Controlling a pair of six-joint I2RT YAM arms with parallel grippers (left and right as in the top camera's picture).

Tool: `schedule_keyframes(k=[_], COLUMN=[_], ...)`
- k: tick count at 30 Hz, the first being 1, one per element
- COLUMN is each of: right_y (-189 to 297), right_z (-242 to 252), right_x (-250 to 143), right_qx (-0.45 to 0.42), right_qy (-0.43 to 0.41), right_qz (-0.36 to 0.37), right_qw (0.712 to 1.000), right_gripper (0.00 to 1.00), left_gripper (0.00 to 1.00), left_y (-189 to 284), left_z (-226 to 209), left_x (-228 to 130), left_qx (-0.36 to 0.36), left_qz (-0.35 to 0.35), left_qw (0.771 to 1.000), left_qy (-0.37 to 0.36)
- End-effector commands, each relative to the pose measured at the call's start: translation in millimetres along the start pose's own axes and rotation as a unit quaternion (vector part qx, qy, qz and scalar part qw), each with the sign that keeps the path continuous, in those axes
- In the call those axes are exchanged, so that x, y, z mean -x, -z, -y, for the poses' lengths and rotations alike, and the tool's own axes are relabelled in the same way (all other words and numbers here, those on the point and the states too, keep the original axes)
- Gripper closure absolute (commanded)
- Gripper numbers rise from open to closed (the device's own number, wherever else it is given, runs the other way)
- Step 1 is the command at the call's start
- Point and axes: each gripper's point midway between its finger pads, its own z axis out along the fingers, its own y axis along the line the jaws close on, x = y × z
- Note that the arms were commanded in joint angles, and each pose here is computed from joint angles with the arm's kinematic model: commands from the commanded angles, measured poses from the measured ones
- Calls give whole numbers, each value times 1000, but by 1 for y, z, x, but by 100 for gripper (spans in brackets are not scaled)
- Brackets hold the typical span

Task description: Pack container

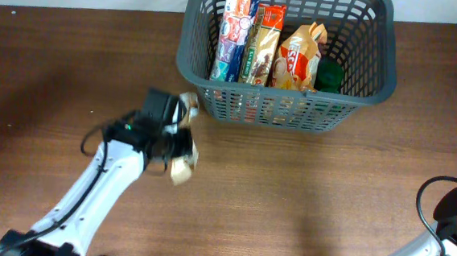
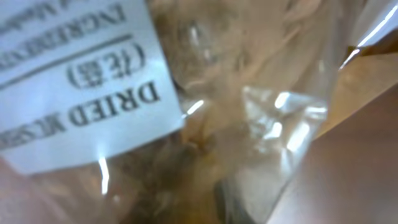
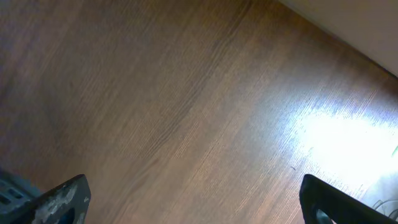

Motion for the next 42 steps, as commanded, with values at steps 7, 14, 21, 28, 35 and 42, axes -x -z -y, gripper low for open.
schedule_keyframes(k=[7, 14, 21, 28, 35, 42], right_y=[-2, -2, -2, -2, -2, -2], right_z=[1, 1, 1, 1, 1, 1], right_x=[0, 0, 0, 0, 0, 0], right_qx=[-2, -2, -2, -2, -2, -2], right_qy=[-5, -5, -5, -5, -5, -5], right_qz=[-1, -1, -1, -1, -1, -1], right_qw=[1000, 1000, 1000, 1000, 1000, 1000], right_gripper=[1, 1, 1, 1, 1, 1], left_gripper=[98, 98, 98, 98, 98, 93], left_y=[194, 288, 293, 251, 185, 170], left_z=[6, 5, 35, 105, 156, 128], left_x=[141, 162, 168, 183, 194, 201], left_qx=[93, 126, 69, -34, -70, -16], left_qz=[306, 393, 405, 381, 347, 335], left_qw=[947, 911, 911, 918, 924, 933], left_qy=[-4, -15, -35, -100, -147, -128])
